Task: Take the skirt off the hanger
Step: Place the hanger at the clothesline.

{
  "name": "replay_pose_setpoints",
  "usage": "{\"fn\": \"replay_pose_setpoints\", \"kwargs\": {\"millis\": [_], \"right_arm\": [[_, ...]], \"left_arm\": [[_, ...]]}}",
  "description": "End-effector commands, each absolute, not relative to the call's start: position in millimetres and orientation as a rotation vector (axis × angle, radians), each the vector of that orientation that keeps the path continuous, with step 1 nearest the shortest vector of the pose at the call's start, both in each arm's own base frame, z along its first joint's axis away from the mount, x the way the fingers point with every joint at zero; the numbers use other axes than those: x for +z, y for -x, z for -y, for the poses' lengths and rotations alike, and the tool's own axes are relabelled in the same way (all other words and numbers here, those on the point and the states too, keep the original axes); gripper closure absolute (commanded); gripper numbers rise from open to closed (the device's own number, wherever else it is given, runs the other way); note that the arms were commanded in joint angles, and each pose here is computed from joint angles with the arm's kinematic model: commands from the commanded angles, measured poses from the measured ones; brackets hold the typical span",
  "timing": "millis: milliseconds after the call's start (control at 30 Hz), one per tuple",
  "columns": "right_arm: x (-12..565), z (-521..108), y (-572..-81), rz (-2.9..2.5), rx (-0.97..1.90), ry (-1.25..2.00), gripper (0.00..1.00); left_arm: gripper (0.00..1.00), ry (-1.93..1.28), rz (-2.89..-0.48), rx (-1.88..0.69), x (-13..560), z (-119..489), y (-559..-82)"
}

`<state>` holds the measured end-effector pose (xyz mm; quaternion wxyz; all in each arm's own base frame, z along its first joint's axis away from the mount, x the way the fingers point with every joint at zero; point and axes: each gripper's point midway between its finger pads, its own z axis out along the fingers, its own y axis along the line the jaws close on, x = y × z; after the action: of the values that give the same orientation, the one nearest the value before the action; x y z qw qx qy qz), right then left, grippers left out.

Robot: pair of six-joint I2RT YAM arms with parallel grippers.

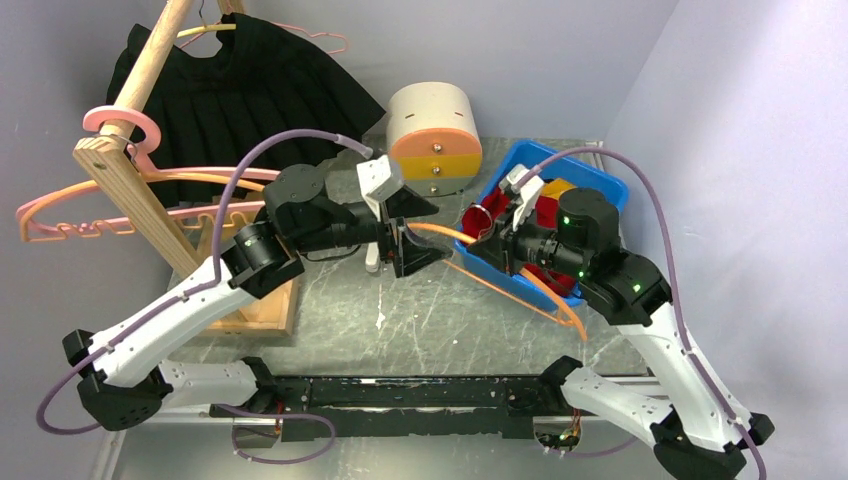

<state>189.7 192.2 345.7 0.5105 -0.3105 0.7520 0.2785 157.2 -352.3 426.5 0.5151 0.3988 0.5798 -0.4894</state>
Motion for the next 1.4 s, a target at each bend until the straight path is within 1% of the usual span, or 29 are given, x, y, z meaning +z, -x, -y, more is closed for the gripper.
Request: {"fn": "replay_pose_setpoints", "kwargs": {"millis": [0, 133, 267, 333, 433, 500, 567, 600, 633, 667, 700, 733, 833, 867, 933, 967, 1033, 1100, 1233, 1300, 1367], "right_arm": [[363.7, -216.0, -143.1, -1.709, 0.938, 0.940, 1.00], [362.9, -226.7, -116.6, -1.697, 1.095, 1.074, 1.00], [357.4, -230.6, -104.1, -1.710, 1.177, 1.139, 1.00], [354.3, -231.9, -103.5, -1.720, 1.190, 1.150, 1.00], [350.9, -233.3, -104.9, -1.722, 1.192, 1.159, 1.00], [349.8, -234.4, -102.7, -1.716, 1.206, 1.178, 1.00], [348.6, -234.2, -101.6, -1.715, 1.210, 1.192, 1.00], [348.0, -234.2, -101.5, -1.714, 1.208, 1.195, 1.00], [347.8, -233.6, -101.2, -1.711, 1.205, 1.196, 1.00], [346.2, -233.1, -101.4, -1.718, 1.200, 1.195, 1.00], [344.7, -231.9, -101.9, -1.727, 1.190, 1.191, 1.00], [343.6, -229.9, -101.9, -1.734, 1.178, 1.188, 0.95], [341.9, -221.2, -109.5, -1.767, 1.090, 1.119, 0.63], [339.6, -217.1, -113.0, -1.780, 1.050, 1.098, 0.50], [335.3, -207.9, -117.9, -1.789, 0.973, 1.056, 0.30], [334.5, -203.7, -120.3, -1.786, 0.941, 1.031, 0.22], [335.5, -197.5, -121.3, -1.781, 0.908, 0.991, 0.11], [335.3, -194.5, -117.4, -1.781, 0.909, 0.985, 0.06], [334.0, -185.8, -110.0, -1.793, 0.899, 0.959, 0.06], [337.7, -182.3, -105.7, -1.781, 0.901, 0.945, 0.07], [339.2, -180.5, -101.4, -1.777, 0.911, 0.939, 0.14]], "left_arm": [[0.12, -1.115, -1.383, -1.171, 386.8, 359.5, -147.1], [0.13, -1.234, -1.430, -1.182, 351.2, 364.1, -140.1], [0.15, -1.312, -1.432, -1.222, 335.9, 366.3, -130.7], [0.21, -1.365, -1.393, -1.279, 332.7, 367.3, -119.7], [0.34, -1.425, -1.359, -1.341, 329.1, 367.3, -107.6], [0.49, -1.439, -1.364, -1.336, 325.3, 365.7, -106.7], [0.59, -1.435, -1.370, -1.301, 322.3, 363.1, -109.5], [0.67, -1.432, -1.373, -1.282, 321.1, 361.2, -111.0], [0.80, -1.425, -1.376, -1.255, 320.6, 359.4, -113.7], [0.89, -1.410, -1.385, -1.222, 320.2, 357.1, -117.5], [0.92, -1.388, -1.386, -1.188, 322.3, 353.6, -121.0], [0.93, -1.368, -1.382, -1.161, 324.3, 350.7, -123.8], [0.93, -1.316, -1.361, -1.111, 334.1, 341.0, -127.0], [0.93, -1.308, -1.349, -1.108, 339.1, 337.8, -125.5], [0.93, -1.300, -1.334, -1.106, 346.6, 332.4, -122.2], [0.93, -1.296, -1.331, -1.098, 349.9, 329.6, -121.2], [0.93, -1.296, -1.337, -1.088, 355.0, 324.1, -119.2], [0.93, -1.296, -1.362, -1.073, 356.6, 317.0, -117.0], [0.93, -1.283, -1.346, -1.044, 368.3, 300.4, -110.5], [0.93, -1.273, -1.328, -1.021, 373.5, 291.7, -107.9], [0.93, -1.254, -1.315, -0.996, 379.3, 283.4, -107.0]]}}
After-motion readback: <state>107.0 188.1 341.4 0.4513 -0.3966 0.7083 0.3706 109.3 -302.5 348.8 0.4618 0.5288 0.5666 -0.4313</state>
